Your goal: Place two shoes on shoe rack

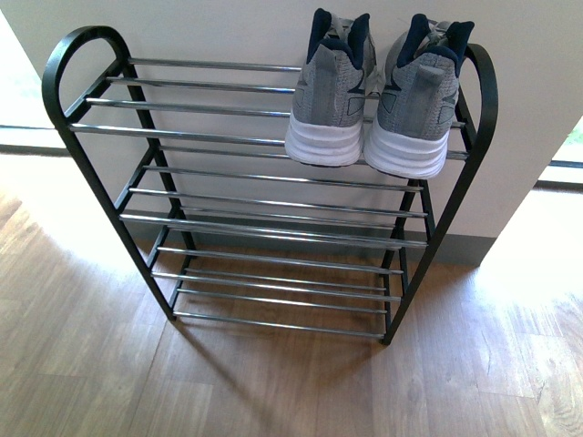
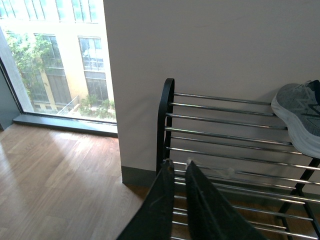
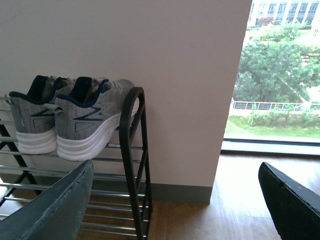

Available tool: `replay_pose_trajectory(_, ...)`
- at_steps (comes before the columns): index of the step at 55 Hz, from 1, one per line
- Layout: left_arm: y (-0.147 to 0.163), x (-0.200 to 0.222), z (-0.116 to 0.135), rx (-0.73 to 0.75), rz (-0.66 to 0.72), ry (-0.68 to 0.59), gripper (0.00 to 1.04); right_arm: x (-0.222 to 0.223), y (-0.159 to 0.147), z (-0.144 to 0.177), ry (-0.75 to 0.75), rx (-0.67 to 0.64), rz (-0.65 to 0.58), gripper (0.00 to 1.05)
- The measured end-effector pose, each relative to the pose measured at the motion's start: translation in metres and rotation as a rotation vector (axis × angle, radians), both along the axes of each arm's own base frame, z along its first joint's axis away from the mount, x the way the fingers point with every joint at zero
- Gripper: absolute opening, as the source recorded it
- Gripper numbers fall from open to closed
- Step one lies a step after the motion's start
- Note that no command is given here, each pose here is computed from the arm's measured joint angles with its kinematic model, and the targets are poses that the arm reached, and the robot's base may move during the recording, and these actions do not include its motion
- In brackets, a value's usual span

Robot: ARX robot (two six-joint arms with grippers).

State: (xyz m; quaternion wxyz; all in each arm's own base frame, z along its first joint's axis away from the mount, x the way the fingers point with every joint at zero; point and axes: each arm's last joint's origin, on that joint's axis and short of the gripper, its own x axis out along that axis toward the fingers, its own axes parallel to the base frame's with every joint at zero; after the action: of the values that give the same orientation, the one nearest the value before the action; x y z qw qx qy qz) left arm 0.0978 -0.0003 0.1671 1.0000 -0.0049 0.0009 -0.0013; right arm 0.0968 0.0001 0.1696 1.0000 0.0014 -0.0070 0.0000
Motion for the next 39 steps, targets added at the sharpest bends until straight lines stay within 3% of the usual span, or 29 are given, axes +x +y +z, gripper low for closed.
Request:
replay_pose_trajectory(24,0.0,0.0,0.0,0.0,0.0,0.0,0.96,0.0,0.0,0.0,0.0,0.0,0.0,0.96)
replay_pose_trajectory(39,0.0,0.0,0.0,0.002,0.0,0.0,0.95,0.0,0.0,0.0,0.0,0.0,0.0,0.96)
